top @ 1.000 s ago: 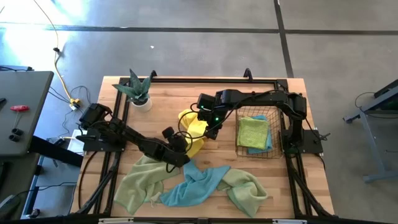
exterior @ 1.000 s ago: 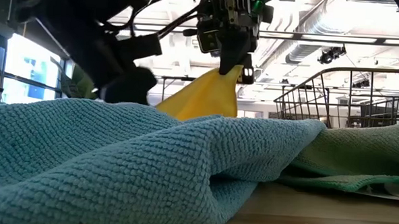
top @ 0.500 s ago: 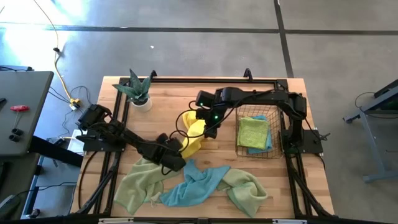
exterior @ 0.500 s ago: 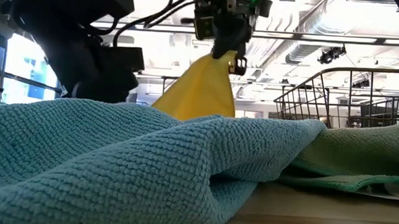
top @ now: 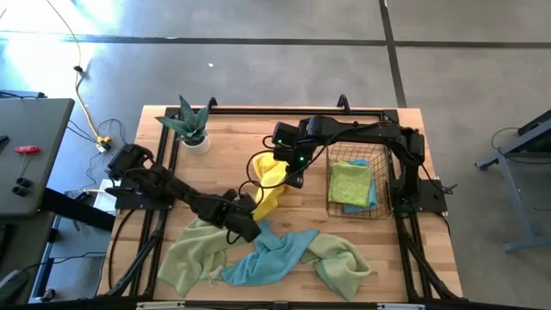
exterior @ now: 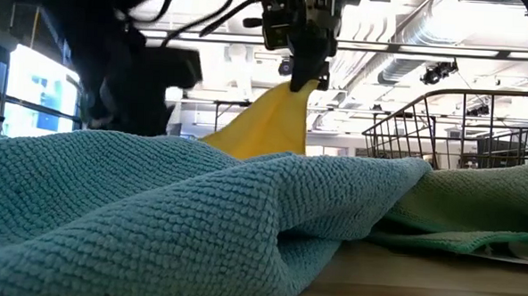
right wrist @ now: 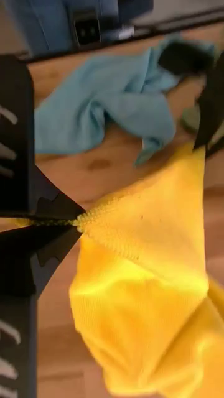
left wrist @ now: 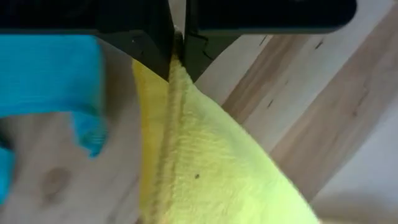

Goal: Fold microfiber towels
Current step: Fold the yellow microfiber cloth

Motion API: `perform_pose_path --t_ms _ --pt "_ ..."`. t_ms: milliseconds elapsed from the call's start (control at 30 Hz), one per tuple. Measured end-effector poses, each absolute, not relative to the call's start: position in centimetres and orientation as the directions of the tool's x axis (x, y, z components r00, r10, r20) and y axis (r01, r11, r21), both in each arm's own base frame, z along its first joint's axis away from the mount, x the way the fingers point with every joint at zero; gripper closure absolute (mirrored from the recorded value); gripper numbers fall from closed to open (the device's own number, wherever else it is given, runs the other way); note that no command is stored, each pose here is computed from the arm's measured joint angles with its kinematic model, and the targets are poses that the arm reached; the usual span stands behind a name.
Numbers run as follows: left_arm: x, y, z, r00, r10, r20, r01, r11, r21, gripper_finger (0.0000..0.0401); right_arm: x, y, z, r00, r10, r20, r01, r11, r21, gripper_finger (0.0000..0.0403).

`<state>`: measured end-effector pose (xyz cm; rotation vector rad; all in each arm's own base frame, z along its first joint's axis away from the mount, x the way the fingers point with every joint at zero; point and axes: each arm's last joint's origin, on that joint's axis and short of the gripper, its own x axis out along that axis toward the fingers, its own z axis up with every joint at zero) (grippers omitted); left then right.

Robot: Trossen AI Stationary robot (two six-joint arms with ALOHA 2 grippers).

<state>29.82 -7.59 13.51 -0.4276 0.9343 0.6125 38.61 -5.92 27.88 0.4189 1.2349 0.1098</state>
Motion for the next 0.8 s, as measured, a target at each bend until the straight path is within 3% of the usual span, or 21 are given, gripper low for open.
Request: perform_pose_path --t_ms 300,600,800 --pt "31.0 -7.1 22.4 0.364 0.398 -0.842 -0.552 0.821 0.149 0.0400 38.4 -6.0 27.9 0.319 0.260 -0.912 0.112 0.945 0.308 0.0403" --pt "30.2 -4.6 28.4 0.323 0.500 -0.804 -0.497 0.812 0.305 0.0400 36.0 -6.4 31.8 0.397 0.052 -0.916 0.131 0.985 0.113 0.0403" --pt "30.2 -3.0 30.8 0.353 0.540 -0.764 -0.395 0.826 0.402 0.0401 34.1 -6.4 35.2 0.467 -0.202 -0.861 0.212 0.971 -0.113 0.0403"
